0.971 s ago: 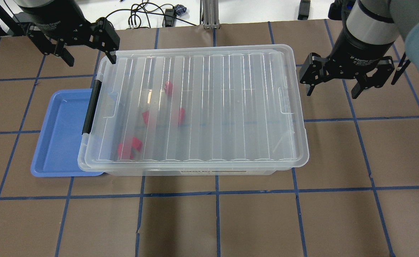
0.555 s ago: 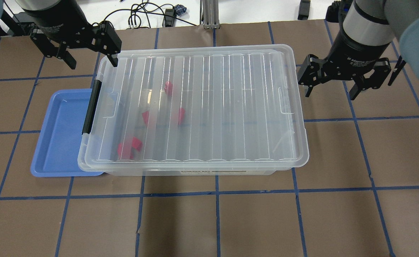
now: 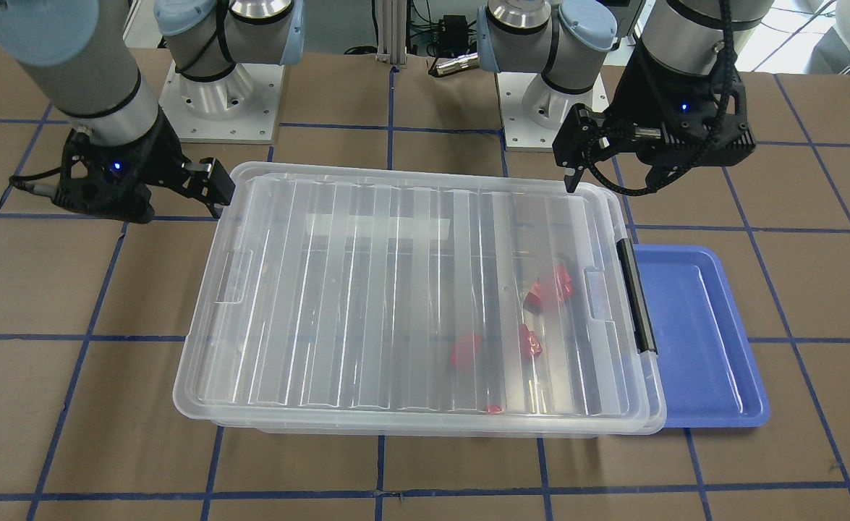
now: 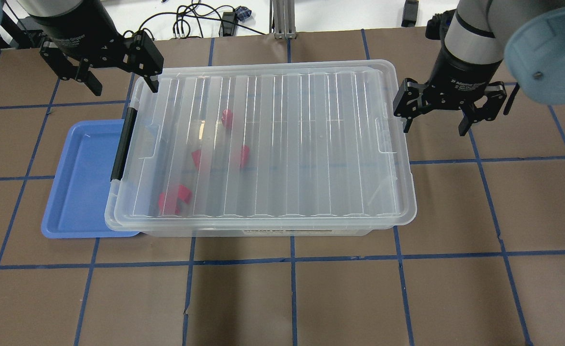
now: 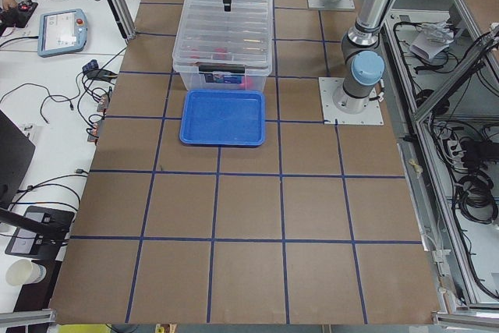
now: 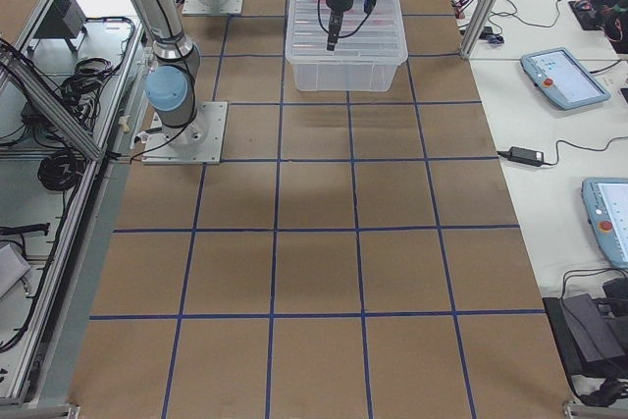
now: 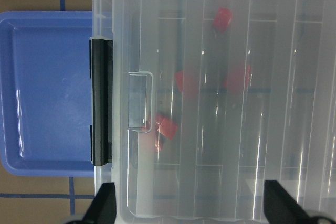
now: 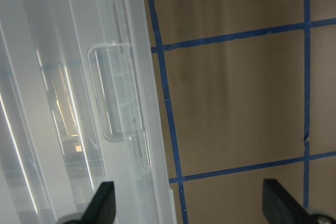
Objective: Place red block in blue tray from box
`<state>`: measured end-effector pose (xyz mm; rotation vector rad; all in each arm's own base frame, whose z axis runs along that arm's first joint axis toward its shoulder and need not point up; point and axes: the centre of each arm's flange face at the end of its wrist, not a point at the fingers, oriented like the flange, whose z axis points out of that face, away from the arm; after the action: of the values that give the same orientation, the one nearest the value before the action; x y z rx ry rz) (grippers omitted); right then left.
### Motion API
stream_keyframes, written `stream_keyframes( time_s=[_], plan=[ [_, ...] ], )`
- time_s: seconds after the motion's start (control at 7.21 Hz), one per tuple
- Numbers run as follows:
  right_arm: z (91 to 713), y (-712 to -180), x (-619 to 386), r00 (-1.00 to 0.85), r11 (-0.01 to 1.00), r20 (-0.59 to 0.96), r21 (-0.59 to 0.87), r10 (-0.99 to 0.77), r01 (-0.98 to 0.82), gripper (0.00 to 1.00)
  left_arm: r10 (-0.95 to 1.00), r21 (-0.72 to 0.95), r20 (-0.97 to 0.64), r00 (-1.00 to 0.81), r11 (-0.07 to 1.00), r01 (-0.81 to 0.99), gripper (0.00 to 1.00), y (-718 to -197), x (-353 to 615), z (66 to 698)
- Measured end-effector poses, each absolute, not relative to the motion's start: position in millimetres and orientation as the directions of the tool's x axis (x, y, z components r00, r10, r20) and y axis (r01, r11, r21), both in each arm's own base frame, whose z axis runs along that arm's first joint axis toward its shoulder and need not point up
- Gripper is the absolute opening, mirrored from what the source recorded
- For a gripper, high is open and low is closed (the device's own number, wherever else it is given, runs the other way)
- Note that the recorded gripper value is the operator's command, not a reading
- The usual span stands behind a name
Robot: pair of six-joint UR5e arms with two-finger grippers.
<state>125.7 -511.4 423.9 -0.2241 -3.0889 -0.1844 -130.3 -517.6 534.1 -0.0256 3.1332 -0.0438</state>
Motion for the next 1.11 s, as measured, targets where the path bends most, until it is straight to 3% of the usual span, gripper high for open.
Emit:
stream_keyframes(
  time_s=[1.11],
  plan=[
    [348, -554, 121, -0.987, 0.974, 0.089, 0.172, 0.133, 0.147, 1.00, -0.018, -0.039, -0.007, -1.000, 0.999, -0.017, 1.00, -518, -130, 539]
  ],
)
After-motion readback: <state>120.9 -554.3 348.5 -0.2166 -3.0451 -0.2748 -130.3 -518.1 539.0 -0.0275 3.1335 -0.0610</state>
